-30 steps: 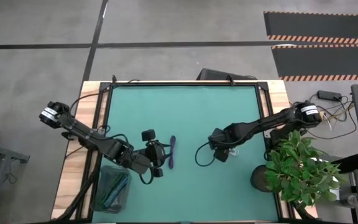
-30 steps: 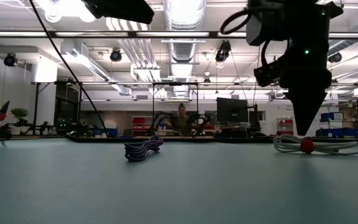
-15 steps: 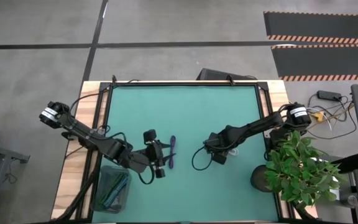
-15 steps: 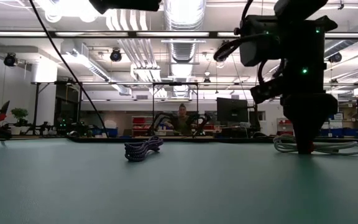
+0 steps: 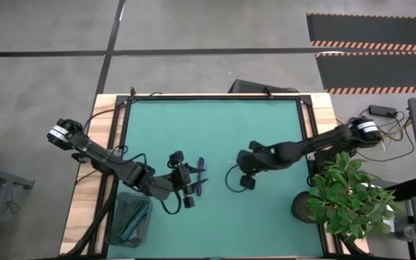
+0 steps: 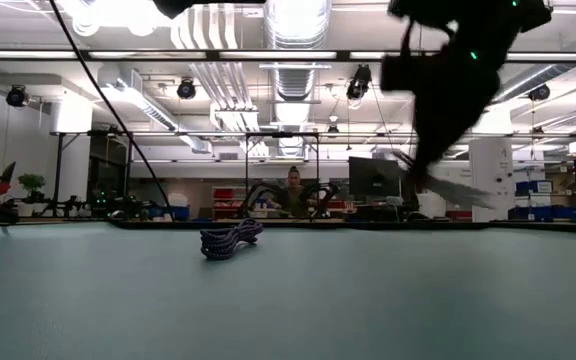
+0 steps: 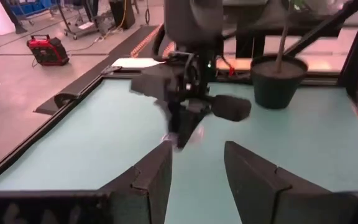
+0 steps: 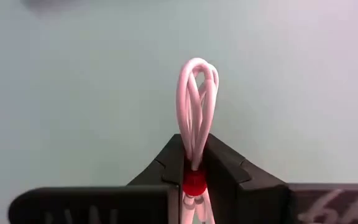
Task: Pick and place USB-C Cables
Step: Put the white charger cable into the gray bin
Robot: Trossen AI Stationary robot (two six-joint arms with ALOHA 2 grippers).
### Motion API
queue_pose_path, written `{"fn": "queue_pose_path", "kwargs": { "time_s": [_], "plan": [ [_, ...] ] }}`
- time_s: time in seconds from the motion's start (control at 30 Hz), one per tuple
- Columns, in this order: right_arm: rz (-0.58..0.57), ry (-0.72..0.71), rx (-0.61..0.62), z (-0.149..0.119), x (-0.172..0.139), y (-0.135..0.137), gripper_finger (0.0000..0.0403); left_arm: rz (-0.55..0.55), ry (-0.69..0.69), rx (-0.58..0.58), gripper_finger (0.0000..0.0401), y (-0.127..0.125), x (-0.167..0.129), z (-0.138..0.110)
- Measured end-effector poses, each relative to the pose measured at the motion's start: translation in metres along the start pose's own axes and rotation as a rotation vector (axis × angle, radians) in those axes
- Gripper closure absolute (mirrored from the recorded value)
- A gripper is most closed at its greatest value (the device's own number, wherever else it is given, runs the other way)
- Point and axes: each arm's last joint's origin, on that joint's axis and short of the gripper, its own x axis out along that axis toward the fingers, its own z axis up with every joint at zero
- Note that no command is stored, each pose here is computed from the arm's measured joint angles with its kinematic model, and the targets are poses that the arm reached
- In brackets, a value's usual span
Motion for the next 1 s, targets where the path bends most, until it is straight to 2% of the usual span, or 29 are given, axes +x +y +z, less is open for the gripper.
{"fn": "queue_pose_path", "kwargs": {
  "time_s": [0.2,0.37,0.43,0.53,0.8,1.0],
  "plan": [
    [0.247,-0.661,-0.13,0.01,-0.02,0.009,0.0373,-0.004,-0.018,-0.019,0.0269,-0.002,0.001,0.001],
    [0.37,-1.079,-0.149,0.002,-0.024,0.007,0.0373,-0.009,-0.039,-0.039,0.0269,-0.002,0.001,0.004],
    [0.414,-1.204,-0.142,0.001,-0.025,0.007,0.0373,-0.011,-0.064,-0.063,0.0269,-0.003,0.004,0.005],
    [0.439,-1.257,-0.158,0.0,-0.017,0.01,0.0373,-0.009,-0.093,-0.074,0.0269,-0.005,0.009,0.006],
    [0.494,-1.251,-0.206,0.01,-0.001,0.02,0.0373,0.02,-0.119,-0.088,0.0269,-0.012,0.024,-0.002],
    [0.49,-1.272,-0.219,0.017,-0.001,0.023,0.0373,0.024,-0.123,-0.095,0.0269,-0.015,0.029,-0.006]
  ]
}}
